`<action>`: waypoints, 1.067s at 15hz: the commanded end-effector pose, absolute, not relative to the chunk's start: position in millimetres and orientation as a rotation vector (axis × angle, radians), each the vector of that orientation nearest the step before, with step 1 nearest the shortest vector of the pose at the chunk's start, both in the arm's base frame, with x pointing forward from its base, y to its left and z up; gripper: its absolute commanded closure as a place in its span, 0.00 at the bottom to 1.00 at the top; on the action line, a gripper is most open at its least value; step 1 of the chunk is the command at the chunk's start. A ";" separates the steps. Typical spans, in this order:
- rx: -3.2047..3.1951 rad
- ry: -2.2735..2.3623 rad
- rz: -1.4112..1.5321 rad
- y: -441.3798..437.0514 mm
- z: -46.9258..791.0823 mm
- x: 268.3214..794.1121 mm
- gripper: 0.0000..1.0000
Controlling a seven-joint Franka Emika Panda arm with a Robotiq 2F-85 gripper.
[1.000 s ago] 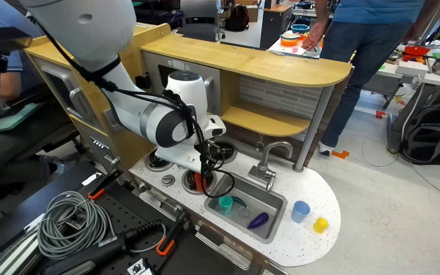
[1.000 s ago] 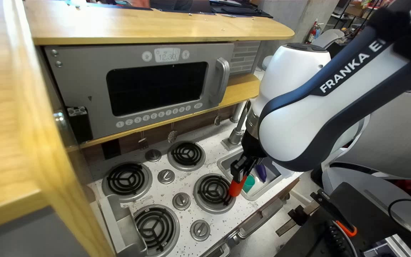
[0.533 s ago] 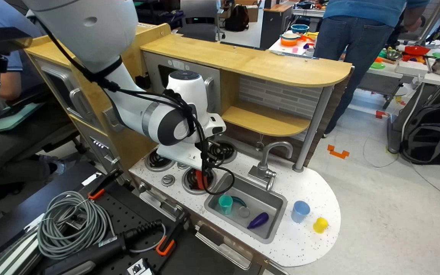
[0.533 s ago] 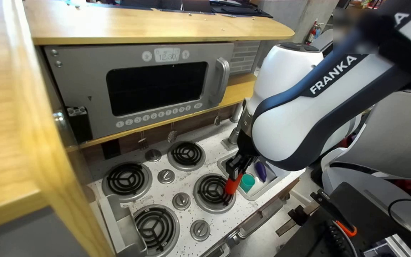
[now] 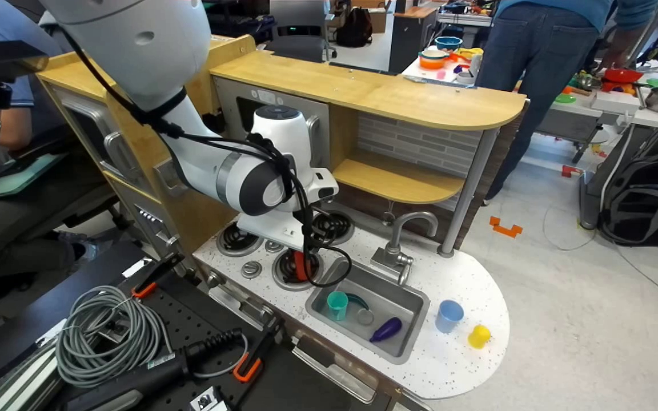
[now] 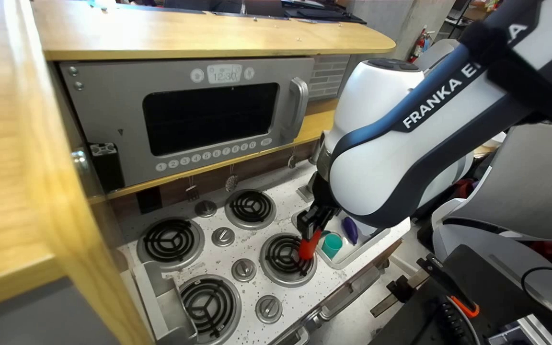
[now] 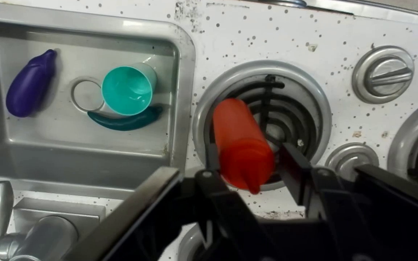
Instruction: Put the red sauce bottle inside the light blue cup in the sink, remove the sauce bottle from the cup and place it on the stove
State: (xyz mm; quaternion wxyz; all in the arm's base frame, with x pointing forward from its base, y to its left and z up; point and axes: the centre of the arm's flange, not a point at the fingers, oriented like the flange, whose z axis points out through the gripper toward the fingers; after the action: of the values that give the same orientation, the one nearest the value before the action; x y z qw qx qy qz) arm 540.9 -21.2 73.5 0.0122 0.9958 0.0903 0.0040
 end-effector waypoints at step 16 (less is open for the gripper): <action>3.041 0.125 -0.091 -85.1 209.3 477.0 0.00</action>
State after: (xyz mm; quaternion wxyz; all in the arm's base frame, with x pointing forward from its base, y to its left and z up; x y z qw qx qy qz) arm 510.9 -76.5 152.0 0.0371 0.9976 0.0499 -0.0288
